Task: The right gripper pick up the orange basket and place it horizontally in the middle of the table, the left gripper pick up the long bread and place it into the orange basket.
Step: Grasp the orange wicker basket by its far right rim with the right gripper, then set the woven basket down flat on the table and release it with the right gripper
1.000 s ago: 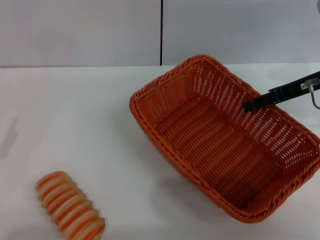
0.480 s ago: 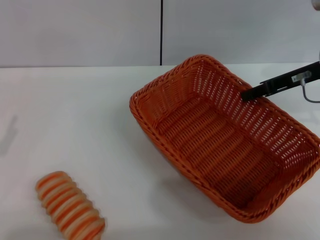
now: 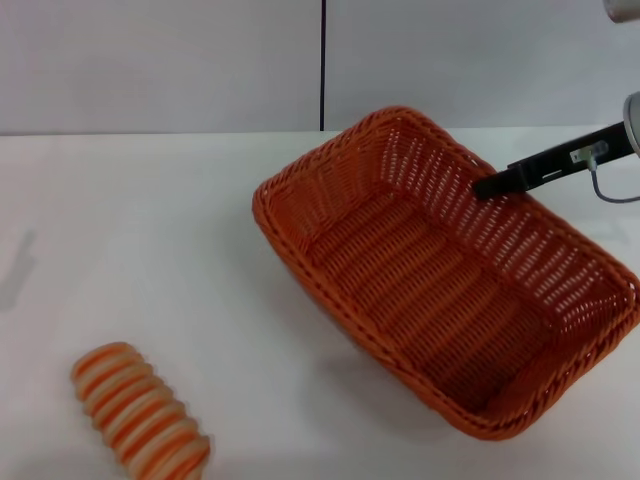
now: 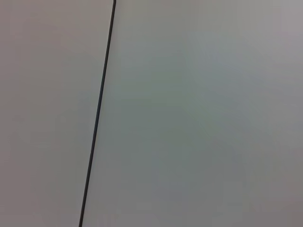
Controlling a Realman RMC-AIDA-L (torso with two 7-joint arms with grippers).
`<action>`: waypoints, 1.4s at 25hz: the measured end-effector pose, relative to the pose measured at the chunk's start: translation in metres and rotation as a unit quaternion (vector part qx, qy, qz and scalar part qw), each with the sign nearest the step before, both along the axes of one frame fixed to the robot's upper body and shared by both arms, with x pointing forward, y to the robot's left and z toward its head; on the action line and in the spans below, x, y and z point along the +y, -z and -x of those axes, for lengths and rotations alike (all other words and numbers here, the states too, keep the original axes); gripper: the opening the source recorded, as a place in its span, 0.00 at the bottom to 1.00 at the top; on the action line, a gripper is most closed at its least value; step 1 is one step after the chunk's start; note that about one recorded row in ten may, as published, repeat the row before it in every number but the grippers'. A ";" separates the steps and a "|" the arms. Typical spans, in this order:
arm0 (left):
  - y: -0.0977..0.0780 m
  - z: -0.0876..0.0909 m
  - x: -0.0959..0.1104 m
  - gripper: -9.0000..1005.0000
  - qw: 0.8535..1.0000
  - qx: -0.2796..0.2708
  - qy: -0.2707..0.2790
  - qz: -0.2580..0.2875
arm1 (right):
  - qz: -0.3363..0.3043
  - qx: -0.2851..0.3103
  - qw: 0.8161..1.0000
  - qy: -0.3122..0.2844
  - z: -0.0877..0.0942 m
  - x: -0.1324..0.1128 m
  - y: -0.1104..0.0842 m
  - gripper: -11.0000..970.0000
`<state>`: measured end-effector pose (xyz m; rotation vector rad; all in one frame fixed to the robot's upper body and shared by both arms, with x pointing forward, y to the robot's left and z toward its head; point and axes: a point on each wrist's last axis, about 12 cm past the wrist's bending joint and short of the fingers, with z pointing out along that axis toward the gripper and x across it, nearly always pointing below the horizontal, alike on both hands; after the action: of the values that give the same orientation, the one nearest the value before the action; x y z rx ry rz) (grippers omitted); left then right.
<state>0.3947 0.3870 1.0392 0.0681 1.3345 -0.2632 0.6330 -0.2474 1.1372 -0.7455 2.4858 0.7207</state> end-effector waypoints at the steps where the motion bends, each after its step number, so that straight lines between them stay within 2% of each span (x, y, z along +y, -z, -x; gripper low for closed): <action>1: 0.000 0.000 0.000 0.73 1.000 0.000 0.000 0.000 | 0.001 -0.004 1.000 -0.007 -0.001 0.000 -0.003 0.18; 3: 0.000 0.000 0.000 0.73 1.000 0.000 0.000 0.000 | 0.004 -0.015 1.000 -0.026 -0.002 0.002 -0.010 0.18; 4: 0.000 -0.001 0.000 0.73 1.000 -0.001 0.000 0.000 | 0.007 -0.032 0.998 -0.060 -0.002 0.006 -0.020 0.18; 5: 0.000 -0.001 0.000 0.73 1.000 -0.001 0.001 0.000 | 0.007 -0.032 0.998 -0.060 -0.002 0.006 -0.020 0.19; 6: -0.001 -0.002 0.000 0.73 1.000 -0.002 0.001 0.000 | 0.009 -0.047 0.994 -0.095 -0.001 0.011 -0.029 0.19; 8: -0.001 -0.002 0.000 0.73 1.000 -0.002 0.002 0.000 | 0.010 -0.053 0.992 -0.112 0.000 0.013 -0.034 0.19; 9: -0.001 -0.002 0.000 0.73 1.000 -0.003 0.002 0.000 | 0.012 -0.065 0.987 -0.148 0.001 0.019 -0.042 0.20; 10: -0.001 -0.002 0.000 0.73 1.000 -0.003 0.002 0.000 | 0.012 -0.065 0.987 -0.148 0.001 0.019 -0.042 0.20; 11: -0.001 -0.001 0.000 0.73 1.000 -0.003 0.002 0.000 | 0.016 -0.075 0.980 -0.184 0.001 0.026 -0.050 0.20; 12: -0.001 0.000 0.000 0.73 1.000 -0.003 0.001 0.000 | 0.016 -0.075 0.980 -0.184 0.001 0.026 -0.050 0.20; 16: -0.001 0.003 -0.001 0.73 1.000 -0.006 0.004 -0.007 | 0.052 -0.094 0.963 -0.248 -0.002 0.040 -0.063 0.21; 20: -0.002 0.007 -0.001 0.73 1.000 -0.012 0.005 -0.015 | 0.070 -0.109 0.952 -0.277 -0.004 0.047 -0.069 0.22; 21: -0.001 0.007 -0.001 0.73 1.000 -0.012 0.005 -0.015 | 0.079 -0.121 0.943 -0.298 -0.005 0.052 -0.072 0.22; 26: -0.001 0.010 -0.001 0.73 1.000 -0.010 0.002 -0.015 | 0.089 -0.148 0.926 -0.336 -0.007 0.060 -0.077 0.23; 28: 0.000 0.011 -0.001 0.73 1.000 -0.010 0.001 -0.014 | 0.090 -0.154 0.922 -0.344 -0.007 0.061 -0.077 0.24; 29: 0.000 0.011 -0.001 0.73 1.000 -0.010 0.001 -0.014 | 0.093 -0.167 0.912 -0.362 -0.007 0.063 -0.077 0.24; 30: 0.000 0.011 -0.001 0.73 1.000 -0.010 0.001 -0.014 | 0.093 -0.167 0.912 -0.362 -0.007 0.063 -0.077 0.24; 34: 0.000 0.014 -0.001 0.73 1.000 -0.012 0.003 -0.013 | 0.096 -0.199 0.892 -0.394 -0.007 0.068 -0.075 0.25; 35: 0.000 0.014 -0.001 0.73 1.000 -0.012 0.003 -0.013 | 0.096 -0.199 0.892 -0.394 -0.007 0.068 -0.075 0.25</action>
<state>0.3809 0.3861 1.0396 0.0959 1.3147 -0.2494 0.6403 -0.1791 1.2122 -1.8211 1.8456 0.4903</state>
